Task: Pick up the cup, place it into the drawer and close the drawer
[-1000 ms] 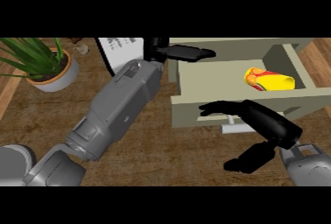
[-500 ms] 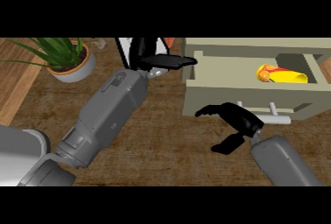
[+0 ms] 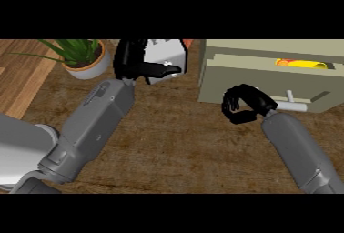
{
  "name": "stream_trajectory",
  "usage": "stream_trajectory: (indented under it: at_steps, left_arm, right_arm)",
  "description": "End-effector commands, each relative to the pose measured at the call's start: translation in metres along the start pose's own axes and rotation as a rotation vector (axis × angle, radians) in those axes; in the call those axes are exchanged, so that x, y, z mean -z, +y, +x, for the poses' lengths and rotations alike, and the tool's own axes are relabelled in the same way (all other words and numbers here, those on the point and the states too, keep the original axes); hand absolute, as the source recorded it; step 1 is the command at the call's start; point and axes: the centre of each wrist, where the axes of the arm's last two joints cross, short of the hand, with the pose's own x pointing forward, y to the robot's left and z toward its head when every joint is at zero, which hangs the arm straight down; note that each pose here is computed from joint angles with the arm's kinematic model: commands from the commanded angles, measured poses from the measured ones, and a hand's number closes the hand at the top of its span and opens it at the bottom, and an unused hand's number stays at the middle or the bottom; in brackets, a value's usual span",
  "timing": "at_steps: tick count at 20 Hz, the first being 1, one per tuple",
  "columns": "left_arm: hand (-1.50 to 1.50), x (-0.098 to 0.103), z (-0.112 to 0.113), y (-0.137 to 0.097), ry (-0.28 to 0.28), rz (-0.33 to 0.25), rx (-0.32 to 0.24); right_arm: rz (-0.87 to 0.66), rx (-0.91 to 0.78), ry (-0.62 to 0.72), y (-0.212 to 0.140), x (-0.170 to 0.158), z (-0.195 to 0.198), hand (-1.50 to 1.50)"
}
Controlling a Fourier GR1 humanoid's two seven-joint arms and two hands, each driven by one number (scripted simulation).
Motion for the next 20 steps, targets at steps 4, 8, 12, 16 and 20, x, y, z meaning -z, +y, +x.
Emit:
stream_trajectory:
  at_steps: [4,8,12,16,20]
  left_arm:
    - [-1.5,-0.013,0.001,0.018,0.011,-0.025,-0.012]
    - [-1.5,-0.02,-0.001,0.026,0.015,-0.045,-0.017]
    - [-1.5,-0.022,-0.001,0.029,0.03,-0.063,-0.036]
    - [-1.5,-0.022,0.001,0.033,0.03,-0.062,-0.028]
    - [-1.5,-0.026,-0.001,0.036,0.041,-0.075,-0.045]
  right_arm:
    - [-0.205,0.035,-0.014,-0.069,0.019,0.01,1.5]
    - [-0.304,0.066,0.025,-0.095,0.004,-0.002,1.5]
    - [-0.326,0.086,0.014,-0.125,0.001,0.01,1.5]
    - [-0.343,0.109,-0.012,-0.137,-0.007,0.008,1.5]
    - [-0.355,0.119,-0.039,-0.149,-0.014,0.012,1.5]
